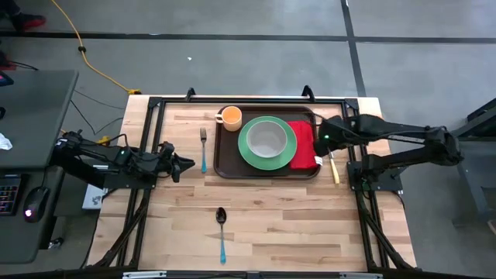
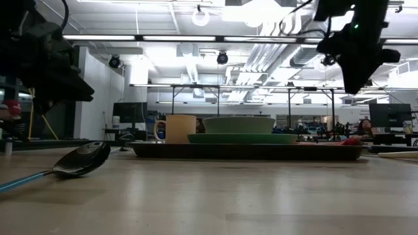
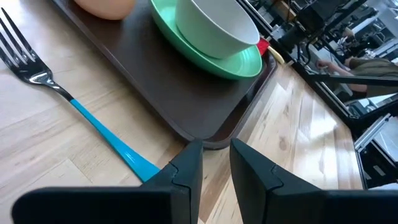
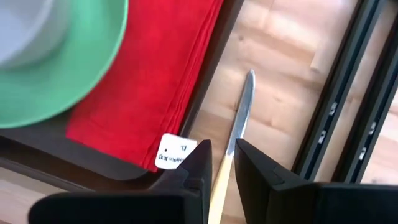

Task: Set up tray
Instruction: Put the blue fork on top of the red table napkin on the brown tray

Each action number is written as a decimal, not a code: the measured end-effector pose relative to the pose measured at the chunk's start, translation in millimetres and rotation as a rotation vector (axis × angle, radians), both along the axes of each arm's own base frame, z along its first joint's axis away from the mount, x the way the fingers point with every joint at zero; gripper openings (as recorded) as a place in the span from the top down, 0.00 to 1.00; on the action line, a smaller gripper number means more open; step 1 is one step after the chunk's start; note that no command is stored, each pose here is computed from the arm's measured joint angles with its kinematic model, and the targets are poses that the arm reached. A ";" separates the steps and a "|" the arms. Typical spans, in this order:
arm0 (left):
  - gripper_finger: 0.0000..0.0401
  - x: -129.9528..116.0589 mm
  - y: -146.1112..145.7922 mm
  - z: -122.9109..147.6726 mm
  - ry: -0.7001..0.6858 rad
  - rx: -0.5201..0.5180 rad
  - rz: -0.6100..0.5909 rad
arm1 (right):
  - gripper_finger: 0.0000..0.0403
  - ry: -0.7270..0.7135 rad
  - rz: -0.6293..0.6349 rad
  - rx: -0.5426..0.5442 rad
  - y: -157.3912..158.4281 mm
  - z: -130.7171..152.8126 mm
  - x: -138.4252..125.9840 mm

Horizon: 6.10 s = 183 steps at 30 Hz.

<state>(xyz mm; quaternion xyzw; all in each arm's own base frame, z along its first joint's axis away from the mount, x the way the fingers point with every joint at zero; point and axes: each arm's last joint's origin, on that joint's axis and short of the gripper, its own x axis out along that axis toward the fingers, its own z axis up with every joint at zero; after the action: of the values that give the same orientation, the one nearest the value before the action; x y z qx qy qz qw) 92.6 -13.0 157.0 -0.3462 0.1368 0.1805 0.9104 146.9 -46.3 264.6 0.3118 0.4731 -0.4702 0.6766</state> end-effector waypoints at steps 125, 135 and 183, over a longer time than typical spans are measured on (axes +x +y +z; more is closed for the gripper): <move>0.72 92.4 72.5 25.6 0.435 -0.066 0.213 | 0.92 -0.994 0.027 -0.290 14.1 -58.0 -56.7; 0.72 101.1 91.7 27.7 0.617 -0.232 0.264 | 0.92 -0.957 0.031 -0.277 14.5 -61.5 -57.8; 0.72 114.8 100.2 18.6 0.666 -0.318 0.272 | 0.92 -0.853 0.392 -0.426 17.0 -57.7 -54.9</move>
<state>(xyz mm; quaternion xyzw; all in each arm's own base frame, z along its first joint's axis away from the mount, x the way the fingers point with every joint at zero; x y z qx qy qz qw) 207.5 87.2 175.6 -0.4203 0.4040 0.3787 0.7189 92.0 -29.3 206.8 0.2365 0.0982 -0.2515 0.9334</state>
